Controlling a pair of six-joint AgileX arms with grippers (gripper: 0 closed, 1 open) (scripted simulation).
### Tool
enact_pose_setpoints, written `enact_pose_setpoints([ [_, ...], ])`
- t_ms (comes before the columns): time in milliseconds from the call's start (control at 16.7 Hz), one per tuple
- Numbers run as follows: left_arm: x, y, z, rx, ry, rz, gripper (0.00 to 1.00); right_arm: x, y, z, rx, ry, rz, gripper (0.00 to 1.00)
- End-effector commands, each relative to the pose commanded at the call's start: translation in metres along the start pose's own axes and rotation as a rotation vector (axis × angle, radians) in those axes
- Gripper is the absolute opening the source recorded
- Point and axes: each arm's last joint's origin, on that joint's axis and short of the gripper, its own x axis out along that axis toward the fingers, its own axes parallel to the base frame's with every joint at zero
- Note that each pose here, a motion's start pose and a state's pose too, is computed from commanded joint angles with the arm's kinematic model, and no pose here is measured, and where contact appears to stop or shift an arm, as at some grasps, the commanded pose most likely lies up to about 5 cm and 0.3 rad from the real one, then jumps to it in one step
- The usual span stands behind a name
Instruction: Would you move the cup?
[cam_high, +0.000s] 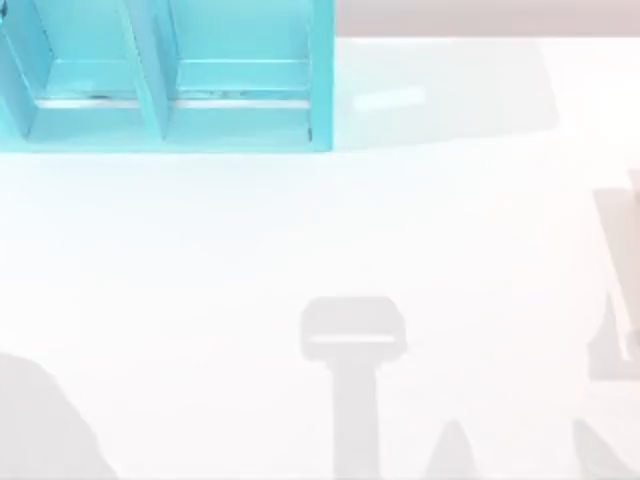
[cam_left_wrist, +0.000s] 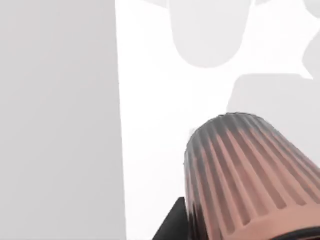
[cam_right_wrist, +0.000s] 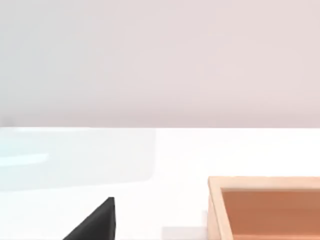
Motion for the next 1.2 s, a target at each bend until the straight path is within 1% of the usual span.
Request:
enact_pose_setpoints([
  [300,-0.001,0.000,0.000,0.005,-0.003,0.005,0.00,0.000,0.000,0.000,0.000,0.000,0.000,1.00],
  [420,0.010,0.001,0.000,0.002,-0.002,0.004,0.00,0.000,0.000,0.000,0.000,0.000,0.000,1.00],
  [660,0.049,0.003,0.000,-0.001,-0.008,0.007,0.00,0.000,0.000,0.000,0.000,0.000,0.000,1.00],
  [780,0.062,0.002,-0.001,0.000,-0.002,0.002,0.00,0.000,0.000,0.000,0.000,0.000,0.000,1.00],
  [1020,0.064,0.002,-0.001,0.000,-0.001,0.000,0.00,0.000,0.000,0.000,0.000,0.000,0.000,1.00],
  [1200,0.064,0.002,-0.001,0.000,-0.001,0.000,0.23,0.000,0.000,0.000,0.000,0.000,0.000,1.00],
])
